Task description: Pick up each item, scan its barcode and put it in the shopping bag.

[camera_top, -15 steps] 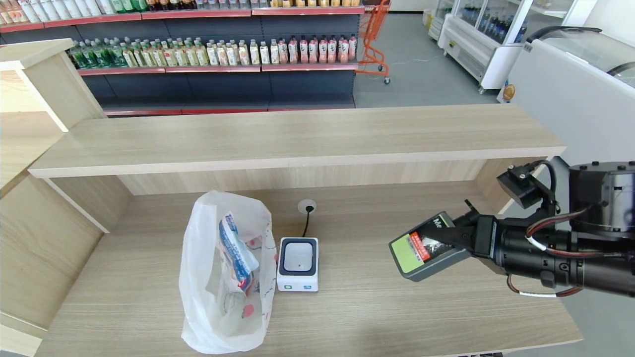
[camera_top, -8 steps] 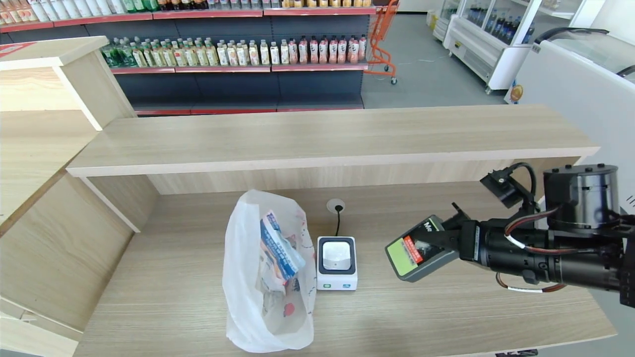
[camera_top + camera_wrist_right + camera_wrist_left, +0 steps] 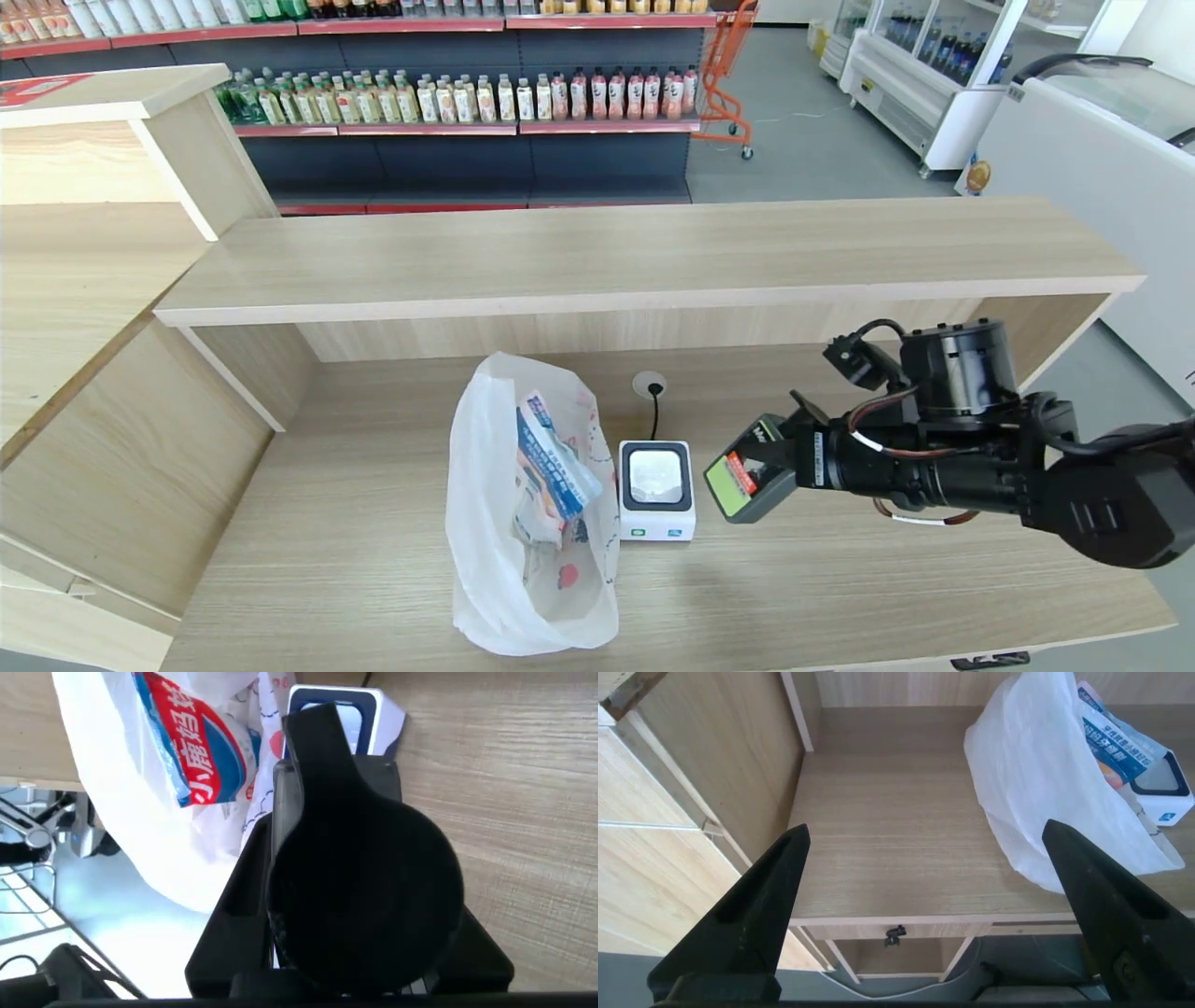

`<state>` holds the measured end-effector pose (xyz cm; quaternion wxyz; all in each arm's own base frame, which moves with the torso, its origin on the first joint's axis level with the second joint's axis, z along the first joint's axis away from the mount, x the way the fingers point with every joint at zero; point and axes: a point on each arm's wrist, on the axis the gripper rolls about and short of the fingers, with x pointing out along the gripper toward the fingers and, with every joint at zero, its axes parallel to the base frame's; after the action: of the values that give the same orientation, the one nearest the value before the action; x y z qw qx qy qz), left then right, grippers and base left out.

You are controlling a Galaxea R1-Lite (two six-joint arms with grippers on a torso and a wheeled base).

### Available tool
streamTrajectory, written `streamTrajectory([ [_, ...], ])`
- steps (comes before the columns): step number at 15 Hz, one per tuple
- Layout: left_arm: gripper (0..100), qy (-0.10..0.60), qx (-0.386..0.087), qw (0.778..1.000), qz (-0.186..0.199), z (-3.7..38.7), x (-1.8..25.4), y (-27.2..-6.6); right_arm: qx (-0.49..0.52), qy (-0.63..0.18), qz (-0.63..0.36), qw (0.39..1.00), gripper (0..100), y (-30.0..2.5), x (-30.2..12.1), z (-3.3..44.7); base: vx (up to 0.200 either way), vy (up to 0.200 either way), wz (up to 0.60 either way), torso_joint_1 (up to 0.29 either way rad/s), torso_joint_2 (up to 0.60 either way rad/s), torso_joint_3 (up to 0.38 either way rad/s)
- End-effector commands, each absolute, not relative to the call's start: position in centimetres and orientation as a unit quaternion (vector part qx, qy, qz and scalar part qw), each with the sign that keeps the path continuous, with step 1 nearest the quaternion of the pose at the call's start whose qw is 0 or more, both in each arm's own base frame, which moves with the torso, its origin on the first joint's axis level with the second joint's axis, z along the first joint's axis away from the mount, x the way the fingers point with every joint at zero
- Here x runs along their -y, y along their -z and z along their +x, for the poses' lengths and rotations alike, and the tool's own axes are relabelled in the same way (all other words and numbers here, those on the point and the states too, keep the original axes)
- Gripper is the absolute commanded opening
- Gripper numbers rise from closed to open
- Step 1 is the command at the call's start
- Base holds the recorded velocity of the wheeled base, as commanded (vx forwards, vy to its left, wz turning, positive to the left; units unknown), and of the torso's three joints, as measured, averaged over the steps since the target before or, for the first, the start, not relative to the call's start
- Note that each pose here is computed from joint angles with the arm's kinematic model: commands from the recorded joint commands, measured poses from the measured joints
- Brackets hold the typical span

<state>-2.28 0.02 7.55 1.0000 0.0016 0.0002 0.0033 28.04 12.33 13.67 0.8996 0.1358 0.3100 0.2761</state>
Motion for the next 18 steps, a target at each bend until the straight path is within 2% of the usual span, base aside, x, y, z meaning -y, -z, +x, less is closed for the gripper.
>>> streamTrajectory([
  [1,100,-0.004,0.0,1.0,0.002,-2.3,0.0,-7.5,-0.329,-0.274,0.13,0.895,0,-11.7,-13.1,29.7,0.0,0.0,0.0,0.0,0.0,0.0],
  [9,100,-0.004,-0.001,1.0,0.002,-2.3,0.0,-7.6,-0.308,-0.318,0.118,0.889,0,-8.6,-17.0,31.1,0.0,0.0,0.0,0.0,0.0,0.0],
  [18,100,-0.004,0.0,1.0,0.002,-2.3,0.0,-7.5,-0.289,-0.312,0.101,0.899,0,-6.9,-19.2,33.6,0.0,0.0,0.0,0.0,0.0,0.0],
])
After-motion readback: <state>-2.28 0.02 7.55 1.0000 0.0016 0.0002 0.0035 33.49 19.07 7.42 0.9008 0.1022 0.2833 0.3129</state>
